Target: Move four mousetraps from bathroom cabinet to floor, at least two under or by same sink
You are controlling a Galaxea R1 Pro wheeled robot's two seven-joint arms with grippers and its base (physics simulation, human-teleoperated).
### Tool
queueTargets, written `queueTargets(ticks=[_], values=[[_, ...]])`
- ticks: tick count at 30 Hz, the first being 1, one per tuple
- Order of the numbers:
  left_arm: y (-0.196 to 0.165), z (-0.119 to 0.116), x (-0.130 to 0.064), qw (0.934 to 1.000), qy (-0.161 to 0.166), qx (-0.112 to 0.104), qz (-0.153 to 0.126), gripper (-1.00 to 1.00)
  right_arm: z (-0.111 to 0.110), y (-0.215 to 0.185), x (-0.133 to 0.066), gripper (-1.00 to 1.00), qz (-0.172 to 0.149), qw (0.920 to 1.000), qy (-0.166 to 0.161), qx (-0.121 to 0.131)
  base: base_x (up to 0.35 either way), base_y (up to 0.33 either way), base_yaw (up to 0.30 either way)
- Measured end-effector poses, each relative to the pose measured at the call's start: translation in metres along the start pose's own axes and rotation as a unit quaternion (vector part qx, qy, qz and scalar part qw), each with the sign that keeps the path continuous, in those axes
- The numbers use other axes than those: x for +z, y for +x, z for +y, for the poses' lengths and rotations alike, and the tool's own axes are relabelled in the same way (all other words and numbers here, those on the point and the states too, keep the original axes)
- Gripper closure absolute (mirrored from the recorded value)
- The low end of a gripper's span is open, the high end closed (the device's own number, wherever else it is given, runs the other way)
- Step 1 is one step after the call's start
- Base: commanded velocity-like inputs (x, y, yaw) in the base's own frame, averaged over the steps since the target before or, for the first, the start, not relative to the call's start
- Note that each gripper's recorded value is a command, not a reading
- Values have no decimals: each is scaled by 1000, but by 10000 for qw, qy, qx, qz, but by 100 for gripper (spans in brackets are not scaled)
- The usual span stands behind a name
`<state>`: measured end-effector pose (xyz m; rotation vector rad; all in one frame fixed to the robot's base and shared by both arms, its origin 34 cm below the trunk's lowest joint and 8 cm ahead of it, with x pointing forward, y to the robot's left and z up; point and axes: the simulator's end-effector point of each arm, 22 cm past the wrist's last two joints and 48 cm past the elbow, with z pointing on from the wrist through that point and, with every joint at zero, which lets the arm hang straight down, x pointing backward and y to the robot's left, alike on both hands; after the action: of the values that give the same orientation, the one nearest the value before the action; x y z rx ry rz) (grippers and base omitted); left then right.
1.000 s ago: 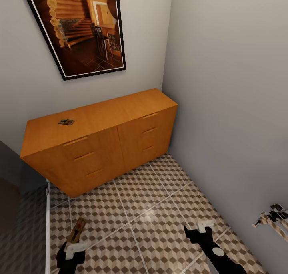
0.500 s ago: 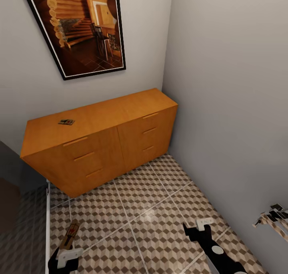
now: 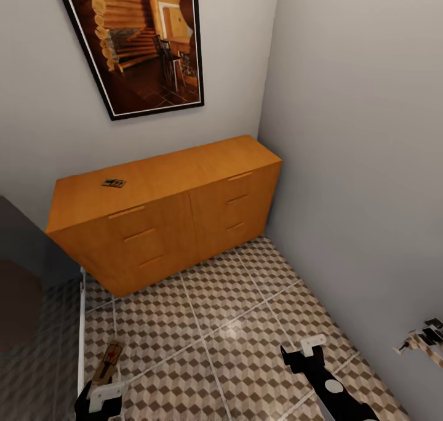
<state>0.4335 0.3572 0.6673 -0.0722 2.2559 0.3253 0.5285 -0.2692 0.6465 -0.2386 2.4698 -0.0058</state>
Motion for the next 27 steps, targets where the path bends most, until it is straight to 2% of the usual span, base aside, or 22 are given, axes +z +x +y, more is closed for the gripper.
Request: queueTargets(ticks=[11, 27], values=[[0, 0, 0, 10000, 1, -3, 4, 100, 0, 0, 0, -100, 3, 10000, -1, -4, -177, -108, 275], [0, 0, 0, 10000, 2, -2, 5, 100, 0, -1, 0, -100, -23, 10000, -1, -8, -168, -247, 277]])
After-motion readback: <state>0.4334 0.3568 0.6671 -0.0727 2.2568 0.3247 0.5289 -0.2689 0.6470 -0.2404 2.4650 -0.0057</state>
